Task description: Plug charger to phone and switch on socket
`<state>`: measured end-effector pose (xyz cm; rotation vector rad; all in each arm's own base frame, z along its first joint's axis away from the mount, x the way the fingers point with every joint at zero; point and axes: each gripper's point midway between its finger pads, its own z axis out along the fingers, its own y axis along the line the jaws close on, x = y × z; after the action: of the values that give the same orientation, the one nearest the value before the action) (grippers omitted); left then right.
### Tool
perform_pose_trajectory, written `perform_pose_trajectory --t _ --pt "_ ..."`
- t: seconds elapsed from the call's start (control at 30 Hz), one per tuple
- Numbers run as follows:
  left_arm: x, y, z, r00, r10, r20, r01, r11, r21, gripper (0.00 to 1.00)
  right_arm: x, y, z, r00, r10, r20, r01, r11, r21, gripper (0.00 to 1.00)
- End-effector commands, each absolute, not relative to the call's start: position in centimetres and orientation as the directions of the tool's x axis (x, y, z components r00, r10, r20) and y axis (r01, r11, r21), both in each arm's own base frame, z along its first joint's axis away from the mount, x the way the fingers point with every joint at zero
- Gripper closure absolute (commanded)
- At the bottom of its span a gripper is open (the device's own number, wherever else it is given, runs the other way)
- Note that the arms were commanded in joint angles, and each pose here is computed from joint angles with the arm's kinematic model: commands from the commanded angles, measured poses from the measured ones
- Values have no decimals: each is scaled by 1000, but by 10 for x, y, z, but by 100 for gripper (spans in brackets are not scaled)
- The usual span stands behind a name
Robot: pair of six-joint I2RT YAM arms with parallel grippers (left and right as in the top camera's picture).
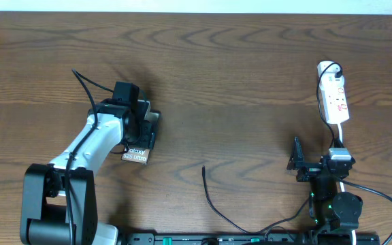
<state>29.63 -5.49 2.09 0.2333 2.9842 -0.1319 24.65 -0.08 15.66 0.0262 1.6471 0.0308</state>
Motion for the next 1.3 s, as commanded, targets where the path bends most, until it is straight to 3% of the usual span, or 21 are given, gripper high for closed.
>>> perform_pose_trajectory --t 0.0,0.13,0.27,0.57,1.27 --pt "302 -66 27 -975 141 -169 165 977 -138 93 247 0 155 -83 41 -996 0 999 42 1" --pt "305 -85 34 -972 140 -189 185 953 -242 93 247 0 155 -83 41 -996 0 999 42 1" --pt "307 -85 36 -971 140 -195 186 952 -241 93 247 0 155 -83 41 -996 0 999 42 1" --pt "299 -55 27 -979 142 -146 155 985 -80 93 247 0 155 -83 41 -996 0 999 42 1" --pt "273 -51 0 -985 142 -96 150 986 -77 93 247 0 155 -83 41 -996 0 999 42 1"
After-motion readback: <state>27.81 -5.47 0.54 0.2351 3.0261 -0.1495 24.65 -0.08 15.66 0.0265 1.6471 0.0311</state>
